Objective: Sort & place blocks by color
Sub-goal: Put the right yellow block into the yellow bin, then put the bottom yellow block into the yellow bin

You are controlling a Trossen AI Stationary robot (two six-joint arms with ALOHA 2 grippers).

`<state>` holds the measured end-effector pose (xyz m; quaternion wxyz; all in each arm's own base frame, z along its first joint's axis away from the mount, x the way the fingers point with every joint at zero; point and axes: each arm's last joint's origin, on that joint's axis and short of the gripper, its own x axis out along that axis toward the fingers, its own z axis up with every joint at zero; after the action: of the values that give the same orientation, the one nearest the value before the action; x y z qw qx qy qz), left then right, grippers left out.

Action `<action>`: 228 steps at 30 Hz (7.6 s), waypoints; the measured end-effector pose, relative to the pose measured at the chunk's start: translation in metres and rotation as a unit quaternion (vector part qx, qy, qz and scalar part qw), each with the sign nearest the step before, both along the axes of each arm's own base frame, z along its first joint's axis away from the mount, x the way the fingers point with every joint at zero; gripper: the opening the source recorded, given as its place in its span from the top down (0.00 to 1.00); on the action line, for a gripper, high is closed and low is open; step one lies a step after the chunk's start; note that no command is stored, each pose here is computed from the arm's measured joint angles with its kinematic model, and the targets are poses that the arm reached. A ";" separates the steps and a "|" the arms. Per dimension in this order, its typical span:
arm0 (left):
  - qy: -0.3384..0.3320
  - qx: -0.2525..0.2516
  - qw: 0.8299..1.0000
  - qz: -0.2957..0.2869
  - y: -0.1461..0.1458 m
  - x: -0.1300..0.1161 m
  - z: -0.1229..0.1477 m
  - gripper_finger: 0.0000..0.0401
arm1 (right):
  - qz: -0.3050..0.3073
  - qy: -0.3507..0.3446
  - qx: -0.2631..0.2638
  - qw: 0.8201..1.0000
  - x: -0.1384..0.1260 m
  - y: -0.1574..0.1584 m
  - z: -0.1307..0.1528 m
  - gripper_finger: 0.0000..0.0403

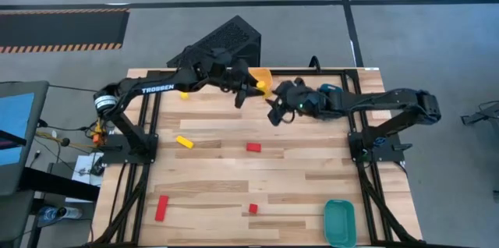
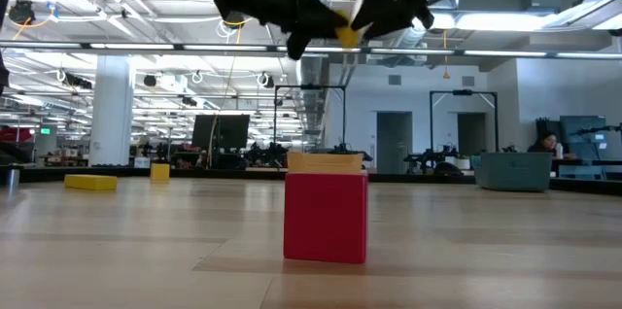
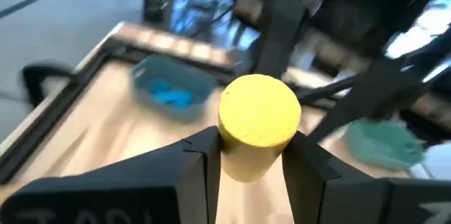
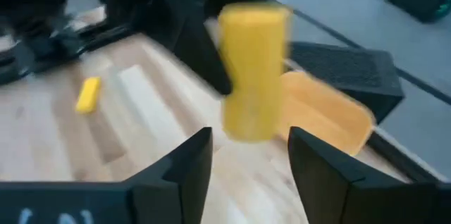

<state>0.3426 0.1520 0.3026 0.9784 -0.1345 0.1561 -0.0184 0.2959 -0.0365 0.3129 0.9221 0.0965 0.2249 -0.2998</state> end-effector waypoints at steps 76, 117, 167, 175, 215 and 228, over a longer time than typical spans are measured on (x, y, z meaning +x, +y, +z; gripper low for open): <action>0.115 0.069 0.959 0.248 -0.037 -0.136 0.013 0.51 | 0.128 -0.007 0.166 0.978 0.080 -0.046 -0.052 0.51; 0.134 -0.065 0.983 0.110 -0.154 -0.254 -0.027 0.55 | 0.232 -0.010 0.110 0.966 0.261 0.142 -0.097 0.43; 0.101 -0.089 0.990 0.035 -0.169 -0.233 -0.019 0.55 | 0.213 -0.002 0.115 0.970 0.258 0.138 -0.092 0.43; 0.007 -0.091 0.994 0.064 -0.162 -0.268 -0.006 0.55 | 0.251 0.002 0.057 0.966 0.259 0.141 -0.089 0.43; 0.106 -0.091 0.979 0.151 -0.156 -0.279 -0.027 0.55 | 0.229 -0.007 0.010 0.973 0.301 0.041 -0.217 0.21; 0.094 -0.082 0.973 0.194 -0.153 -0.279 -0.026 0.55 | 0.278 0.028 -0.013 0.960 0.298 0.017 -0.221 0.42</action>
<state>0.0632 -0.0013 0.2762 0.9298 -0.2433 0.2165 0.1715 0.5942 -0.0194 0.0920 0.9636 0.0099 0.2645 -0.0366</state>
